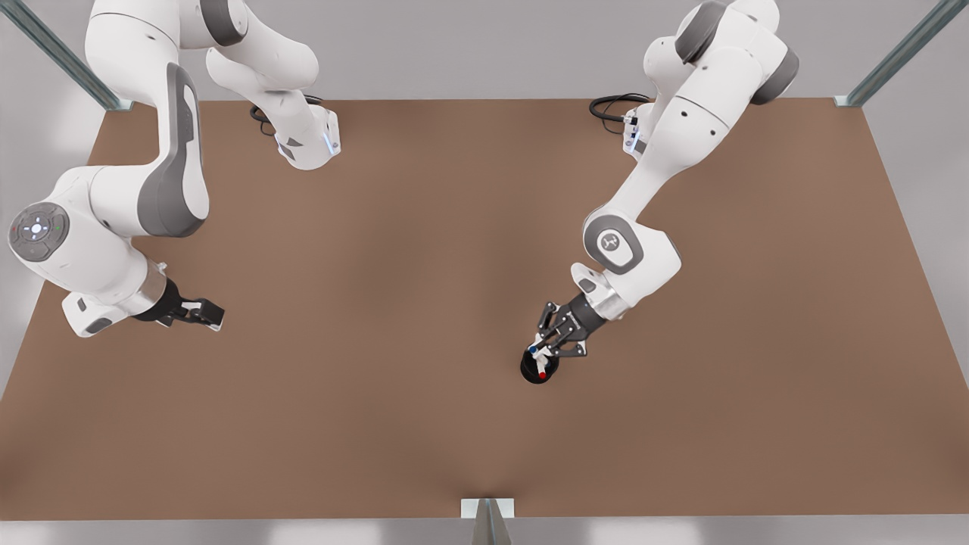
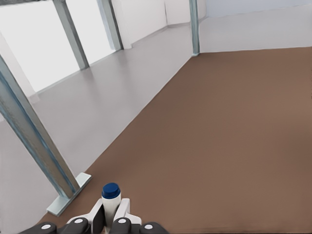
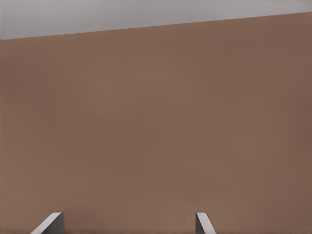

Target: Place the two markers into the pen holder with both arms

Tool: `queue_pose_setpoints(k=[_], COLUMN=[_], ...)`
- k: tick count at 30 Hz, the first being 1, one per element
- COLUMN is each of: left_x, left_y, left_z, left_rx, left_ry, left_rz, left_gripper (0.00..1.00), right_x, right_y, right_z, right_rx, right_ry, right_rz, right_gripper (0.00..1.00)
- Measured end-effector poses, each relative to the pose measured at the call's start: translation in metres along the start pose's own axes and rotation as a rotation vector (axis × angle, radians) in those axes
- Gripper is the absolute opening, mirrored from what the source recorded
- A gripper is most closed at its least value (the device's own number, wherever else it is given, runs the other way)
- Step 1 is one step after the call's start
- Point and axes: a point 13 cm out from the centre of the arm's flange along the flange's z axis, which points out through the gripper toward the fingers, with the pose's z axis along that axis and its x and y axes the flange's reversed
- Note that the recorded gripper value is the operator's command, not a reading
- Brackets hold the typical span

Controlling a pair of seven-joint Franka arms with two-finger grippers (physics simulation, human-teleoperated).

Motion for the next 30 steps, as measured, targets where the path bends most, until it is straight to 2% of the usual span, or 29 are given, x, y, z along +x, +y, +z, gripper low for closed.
queue_pose_setpoints(k=[8,29,30], left_x=[0.024,0.048,0.051], left_y=[-0.011,-0.042,-0.043], left_z=[-0.003,0.016,0.018], left_rx=[0.011,0.043,0.045], left_ry=[0.035,0.059,0.061], left_rz=[0.106,0.196,0.196], left_gripper=[0.21,0.21,0.35], right_x=[0.000,-0.001,-0.001], right_y=[0.000,-0.009,-0.008], right_z=[-0.001,0.005,0.006], right_rx=[0.000,0.003,0.003], right_ry=[-0.001,0.008,0.009], right_rz=[-0.018,-0.041,-0.043], right_gripper=[1.00,1.00,1.00])
